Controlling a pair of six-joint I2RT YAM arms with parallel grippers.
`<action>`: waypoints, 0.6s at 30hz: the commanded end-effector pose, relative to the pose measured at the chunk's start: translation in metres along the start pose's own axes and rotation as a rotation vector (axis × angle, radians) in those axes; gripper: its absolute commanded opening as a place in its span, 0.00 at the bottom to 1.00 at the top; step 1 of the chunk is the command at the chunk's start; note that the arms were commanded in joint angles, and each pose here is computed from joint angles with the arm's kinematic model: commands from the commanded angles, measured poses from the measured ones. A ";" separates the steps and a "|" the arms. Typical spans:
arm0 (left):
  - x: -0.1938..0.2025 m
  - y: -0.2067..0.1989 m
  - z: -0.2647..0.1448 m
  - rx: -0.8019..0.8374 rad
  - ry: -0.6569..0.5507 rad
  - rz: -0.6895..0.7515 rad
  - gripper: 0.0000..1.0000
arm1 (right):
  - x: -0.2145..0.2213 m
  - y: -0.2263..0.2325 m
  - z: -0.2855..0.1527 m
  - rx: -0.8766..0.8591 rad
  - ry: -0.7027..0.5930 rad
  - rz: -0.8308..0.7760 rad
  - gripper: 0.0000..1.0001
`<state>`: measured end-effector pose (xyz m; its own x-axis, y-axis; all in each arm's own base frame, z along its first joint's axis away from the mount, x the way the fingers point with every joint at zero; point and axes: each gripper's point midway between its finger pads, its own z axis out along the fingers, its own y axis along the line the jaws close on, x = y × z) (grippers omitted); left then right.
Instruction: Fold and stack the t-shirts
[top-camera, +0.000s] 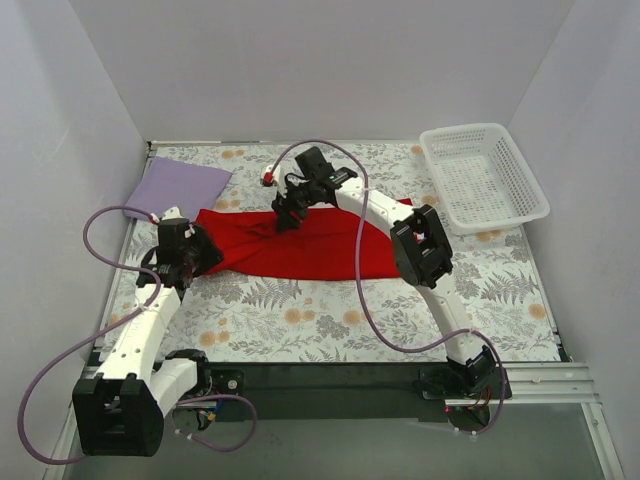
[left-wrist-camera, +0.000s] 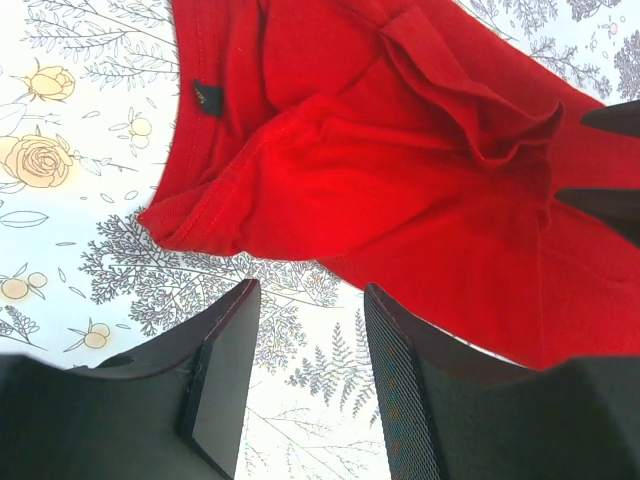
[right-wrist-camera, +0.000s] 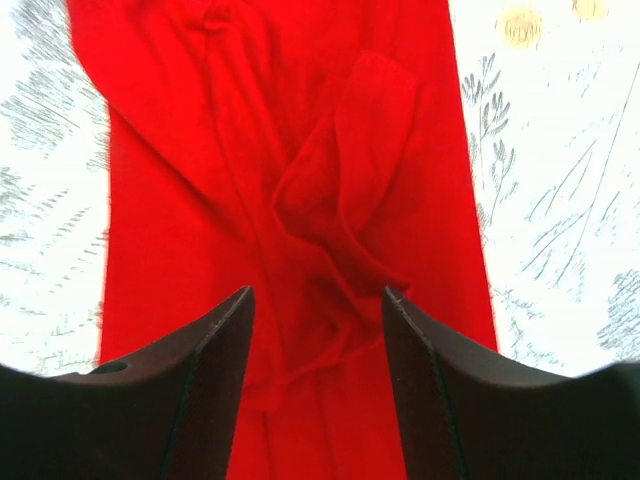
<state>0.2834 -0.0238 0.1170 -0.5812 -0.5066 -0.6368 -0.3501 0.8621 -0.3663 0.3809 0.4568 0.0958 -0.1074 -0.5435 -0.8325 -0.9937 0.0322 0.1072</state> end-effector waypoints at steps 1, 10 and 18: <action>-0.002 0.005 -0.003 -0.020 -0.019 -0.019 0.45 | -0.025 0.002 -0.001 0.074 0.039 -0.211 0.61; -0.006 0.003 -0.009 -0.003 -0.046 -0.017 0.44 | -0.065 0.030 0.023 0.064 -0.018 -0.240 0.25; -0.007 0.001 -0.011 0.011 -0.050 -0.011 0.43 | -0.036 0.041 0.061 0.058 0.052 -0.204 0.01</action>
<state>0.2827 -0.0220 0.1274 -0.5497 -0.5156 -0.6572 -0.3470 0.8566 -0.3818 0.3351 0.5199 0.1097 0.1119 -0.5707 -0.8135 -0.9937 -0.0722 -0.0860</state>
